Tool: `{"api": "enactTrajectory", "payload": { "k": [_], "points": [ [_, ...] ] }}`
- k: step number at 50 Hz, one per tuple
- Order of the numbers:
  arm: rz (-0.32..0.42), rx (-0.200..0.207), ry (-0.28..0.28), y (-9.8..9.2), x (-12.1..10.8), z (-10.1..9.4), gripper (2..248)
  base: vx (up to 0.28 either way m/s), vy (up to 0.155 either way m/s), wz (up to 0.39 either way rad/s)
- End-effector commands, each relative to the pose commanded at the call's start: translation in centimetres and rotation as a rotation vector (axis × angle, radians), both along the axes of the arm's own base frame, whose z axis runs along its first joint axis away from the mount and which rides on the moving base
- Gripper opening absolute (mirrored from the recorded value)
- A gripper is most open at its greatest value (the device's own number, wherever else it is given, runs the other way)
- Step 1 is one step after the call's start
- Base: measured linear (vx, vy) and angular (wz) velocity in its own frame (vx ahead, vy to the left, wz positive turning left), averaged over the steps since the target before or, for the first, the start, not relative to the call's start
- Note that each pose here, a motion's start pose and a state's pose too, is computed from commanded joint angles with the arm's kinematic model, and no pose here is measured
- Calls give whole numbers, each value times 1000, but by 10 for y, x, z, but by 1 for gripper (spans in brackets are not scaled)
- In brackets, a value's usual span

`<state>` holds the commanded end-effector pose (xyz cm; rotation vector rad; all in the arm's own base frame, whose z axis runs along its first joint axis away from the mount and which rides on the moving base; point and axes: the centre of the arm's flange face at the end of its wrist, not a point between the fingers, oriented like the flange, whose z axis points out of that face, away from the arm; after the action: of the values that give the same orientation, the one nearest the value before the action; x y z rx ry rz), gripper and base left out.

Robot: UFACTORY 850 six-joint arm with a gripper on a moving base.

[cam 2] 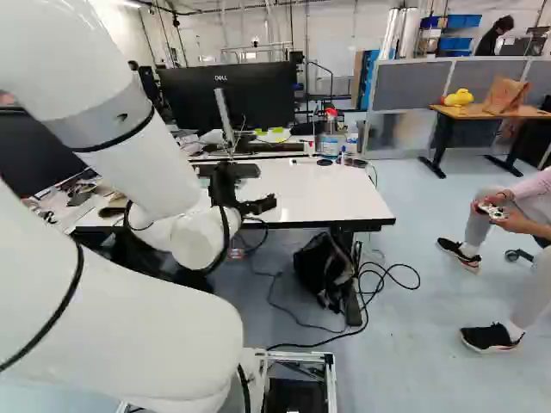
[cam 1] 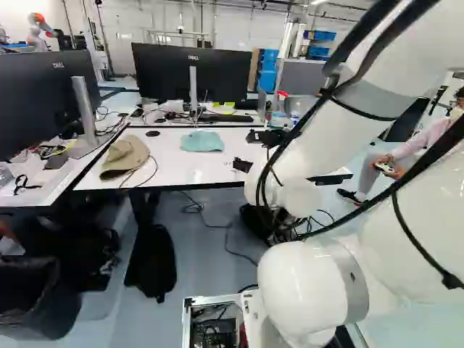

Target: Clean the table with the green towel

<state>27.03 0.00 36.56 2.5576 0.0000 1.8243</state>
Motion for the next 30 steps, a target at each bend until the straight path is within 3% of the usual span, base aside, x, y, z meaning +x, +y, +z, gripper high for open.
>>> {"api": "enactTrajectory", "payload": {
  "k": [21,30],
  "points": [
    [0,0,0,0,0,0,247,0,0,0],
    [-4,0,-6,-1,12,5,247,0,0,0]
  ]
}}
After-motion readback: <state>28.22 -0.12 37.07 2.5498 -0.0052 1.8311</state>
